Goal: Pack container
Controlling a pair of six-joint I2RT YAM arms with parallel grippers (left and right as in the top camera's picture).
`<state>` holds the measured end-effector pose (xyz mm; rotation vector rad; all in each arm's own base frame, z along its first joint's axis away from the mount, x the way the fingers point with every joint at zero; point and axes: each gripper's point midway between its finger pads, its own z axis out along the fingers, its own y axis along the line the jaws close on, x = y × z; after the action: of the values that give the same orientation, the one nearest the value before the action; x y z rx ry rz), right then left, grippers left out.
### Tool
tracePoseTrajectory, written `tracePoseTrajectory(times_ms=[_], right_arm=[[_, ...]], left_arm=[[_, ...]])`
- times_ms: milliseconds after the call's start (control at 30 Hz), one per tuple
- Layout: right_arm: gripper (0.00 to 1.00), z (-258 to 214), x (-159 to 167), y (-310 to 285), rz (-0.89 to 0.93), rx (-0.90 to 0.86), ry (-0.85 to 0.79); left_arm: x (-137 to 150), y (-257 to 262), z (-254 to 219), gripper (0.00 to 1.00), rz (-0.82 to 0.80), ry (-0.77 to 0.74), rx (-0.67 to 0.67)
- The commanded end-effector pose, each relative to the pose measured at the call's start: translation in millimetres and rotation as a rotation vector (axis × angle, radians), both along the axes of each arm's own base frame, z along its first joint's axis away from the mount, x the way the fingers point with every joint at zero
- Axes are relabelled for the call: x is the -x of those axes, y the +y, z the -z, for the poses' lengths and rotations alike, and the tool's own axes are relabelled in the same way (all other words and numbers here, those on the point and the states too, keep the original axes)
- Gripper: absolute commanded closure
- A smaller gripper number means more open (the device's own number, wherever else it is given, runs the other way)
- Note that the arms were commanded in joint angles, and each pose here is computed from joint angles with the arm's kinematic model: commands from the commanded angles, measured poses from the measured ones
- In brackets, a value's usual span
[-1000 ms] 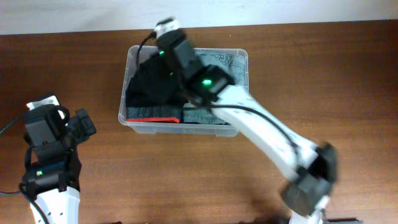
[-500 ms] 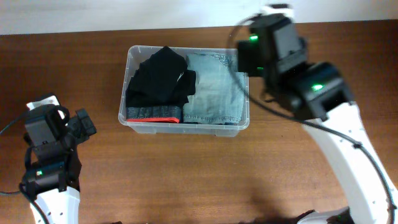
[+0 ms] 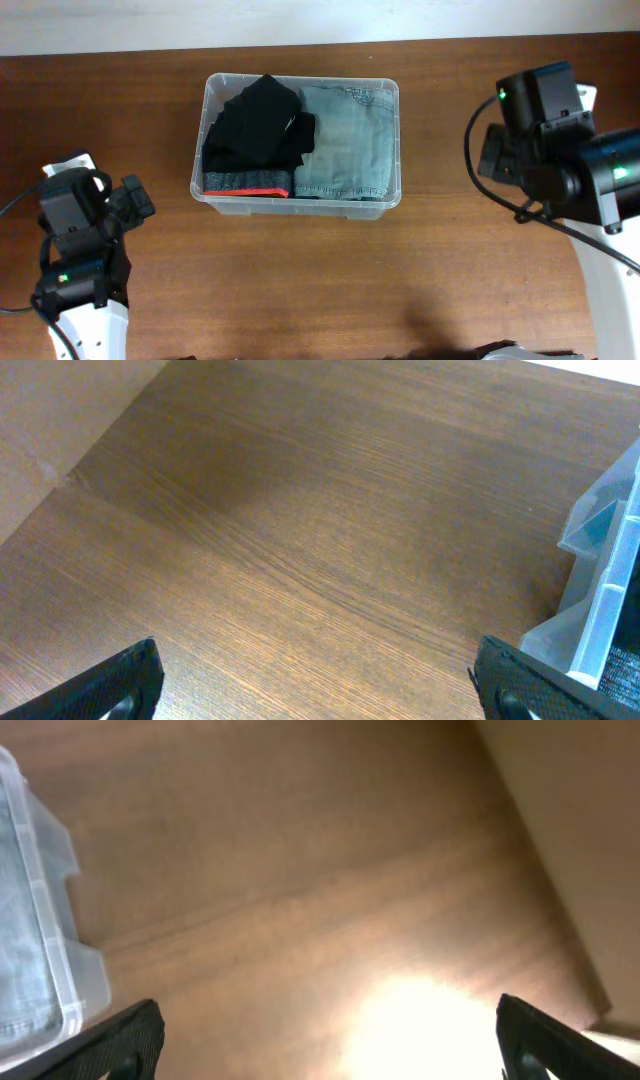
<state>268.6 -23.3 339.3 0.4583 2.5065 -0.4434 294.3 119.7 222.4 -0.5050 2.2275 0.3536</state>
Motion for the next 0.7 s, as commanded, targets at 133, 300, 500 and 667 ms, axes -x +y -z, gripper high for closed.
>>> tracePoseTrajectory(times_ms=[133, 300, 500, 667], right_arm=[[0.01, 12, 18, 36, -0.048, -0.248, 0.052], [0.01, 17, 22, 62, -0.108, -0.388, 0.090], [0.01, 17, 22, 61, -0.143, -0.369, 0.098], [0.01, 17, 22, 60, -0.171, -0.347, 0.104]], left_arm=[[0, 1, 1, 0.01, -0.008, -0.004, 0.014], [0, 1, 1, 0.01, -0.008, -0.004, 0.014], [0, 1, 1, 0.01, -0.008, -0.004, 0.014], [0, 1, 1, 0.01, -0.008, -0.004, 0.014]])
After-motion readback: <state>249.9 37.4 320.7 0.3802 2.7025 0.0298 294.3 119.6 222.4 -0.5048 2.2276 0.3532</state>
